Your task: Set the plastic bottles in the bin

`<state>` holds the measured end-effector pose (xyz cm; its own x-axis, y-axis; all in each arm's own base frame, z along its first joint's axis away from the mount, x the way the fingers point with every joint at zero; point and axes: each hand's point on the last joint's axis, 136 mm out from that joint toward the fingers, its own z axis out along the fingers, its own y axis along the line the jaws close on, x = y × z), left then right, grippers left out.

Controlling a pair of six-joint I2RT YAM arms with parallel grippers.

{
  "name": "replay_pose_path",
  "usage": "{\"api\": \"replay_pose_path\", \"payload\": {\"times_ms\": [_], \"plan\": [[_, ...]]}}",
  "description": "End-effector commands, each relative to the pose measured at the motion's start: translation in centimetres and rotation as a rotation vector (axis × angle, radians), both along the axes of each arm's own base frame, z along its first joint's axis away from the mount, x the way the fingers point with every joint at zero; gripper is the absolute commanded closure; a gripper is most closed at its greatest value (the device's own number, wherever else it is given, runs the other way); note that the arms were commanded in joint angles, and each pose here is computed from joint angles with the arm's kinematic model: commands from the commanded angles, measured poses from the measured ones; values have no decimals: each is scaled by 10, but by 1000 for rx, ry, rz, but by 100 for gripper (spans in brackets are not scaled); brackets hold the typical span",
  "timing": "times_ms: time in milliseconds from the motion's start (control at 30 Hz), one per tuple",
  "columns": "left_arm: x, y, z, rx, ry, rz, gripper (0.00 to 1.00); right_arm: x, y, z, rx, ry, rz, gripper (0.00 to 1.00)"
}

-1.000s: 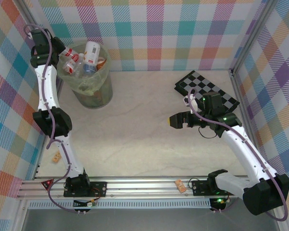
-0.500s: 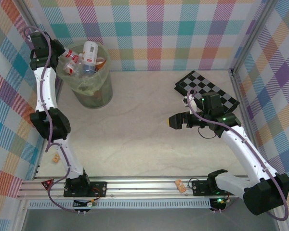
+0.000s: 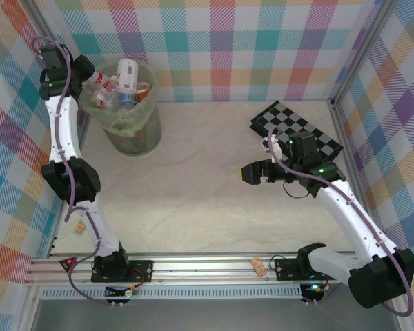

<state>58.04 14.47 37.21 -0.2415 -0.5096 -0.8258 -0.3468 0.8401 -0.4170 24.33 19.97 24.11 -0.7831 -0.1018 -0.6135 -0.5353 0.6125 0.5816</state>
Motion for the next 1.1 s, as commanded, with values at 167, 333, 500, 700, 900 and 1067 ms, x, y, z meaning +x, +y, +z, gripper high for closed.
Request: {"api": "replay_pose_path", "payload": {"times_ms": [167, 333, 500, 700, 900, 1067], "plan": [[-35, -11, 61, 70, -70, -39, 16, 18, -1, 3, -23, -38, -56, 1], [-71, -21, 89, 143, -92, -44, 5, 34, -17, -2, -108, -71, -161, 1], [-116, -63, 95, 234, -128, -70, 1, 52, -39, -12, -205, -116, -284, 1], [-174, -133, 46, 235, -179, -141, 0, 74, -76, -38, -374, -141, -466, 1], [-220, -165, -45, 295, -44, -206, 0, 88, -101, -69, -487, -239, -542, 1], [-246, -172, -122, 285, 0, -260, 0, 96, -125, -91, -579, -296, -620, 1]]}}
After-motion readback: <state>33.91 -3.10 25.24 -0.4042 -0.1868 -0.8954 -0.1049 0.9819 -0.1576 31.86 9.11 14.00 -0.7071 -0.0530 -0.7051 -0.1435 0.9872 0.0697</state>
